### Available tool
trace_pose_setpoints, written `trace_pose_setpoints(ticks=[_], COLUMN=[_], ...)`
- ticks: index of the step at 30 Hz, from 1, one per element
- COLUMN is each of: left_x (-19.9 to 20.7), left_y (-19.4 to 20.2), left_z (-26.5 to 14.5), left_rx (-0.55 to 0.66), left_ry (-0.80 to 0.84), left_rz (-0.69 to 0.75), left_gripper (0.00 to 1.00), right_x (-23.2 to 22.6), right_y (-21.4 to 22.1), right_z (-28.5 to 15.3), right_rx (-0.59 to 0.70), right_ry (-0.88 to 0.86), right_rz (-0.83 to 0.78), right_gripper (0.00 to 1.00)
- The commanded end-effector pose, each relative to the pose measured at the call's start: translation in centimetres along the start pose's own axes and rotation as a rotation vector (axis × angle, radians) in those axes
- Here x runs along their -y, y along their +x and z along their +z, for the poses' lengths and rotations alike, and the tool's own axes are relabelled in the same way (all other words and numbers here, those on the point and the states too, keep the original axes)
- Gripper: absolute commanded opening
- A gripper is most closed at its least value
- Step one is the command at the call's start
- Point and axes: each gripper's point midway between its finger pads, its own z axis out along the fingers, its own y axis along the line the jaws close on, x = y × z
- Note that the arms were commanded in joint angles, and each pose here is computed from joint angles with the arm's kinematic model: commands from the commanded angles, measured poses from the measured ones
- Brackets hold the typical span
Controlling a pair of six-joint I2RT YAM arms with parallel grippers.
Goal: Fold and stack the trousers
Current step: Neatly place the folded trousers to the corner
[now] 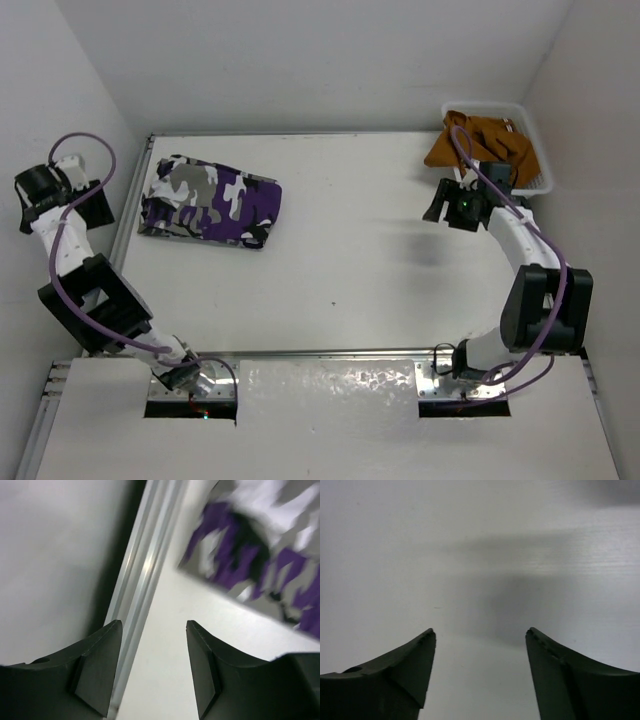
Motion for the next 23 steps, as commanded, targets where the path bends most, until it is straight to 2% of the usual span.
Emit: trace_pose_setpoints(ticks=[1, 2, 6, 13, 20, 23], left_x=[-2.1, -2.4, -2.7, -2.5, -2.5, -2.5], left_y=[5.0, 6.7, 9.1, 10.3, 10.3, 10.2], left_z=[-1.3, -1.2, -1.8, -1.9, -2.1, -2.2], left_rx=[-0.106, -0.135, -0.171, -0.189, -0.184, -0.183], left_ry=[-0.078, -0.089, -0.146, -0.164, -0.162, -0.162], left_rz=[-0.099, -0.12, -0.131, -0.151, -0.144, -0.139], left_gripper=[0.52, 0.52, 0.52, 0.52, 0.52, 0.52], right_x=[2.2, 3.0, 4.1, 5.8, 6.4, 6.1], right_y=[0.9, 0.9, 1.4, 1.0, 1.9, 1.0], right_z=[-1.3, -1.5, -1.7, -2.6, -3.2, -3.6], right_rx=[0.006, 0.012, 0.005, 0.001, -0.007, 0.066], right_ry=[0.095, 0.135, 0.196, 0.312, 0.344, 0.329], right_rz=[0.047, 0.051, 0.062, 0.072, 0.038, 0.018], right_gripper=[0.74, 0.78, 0.91, 0.94, 0.94, 0.94])
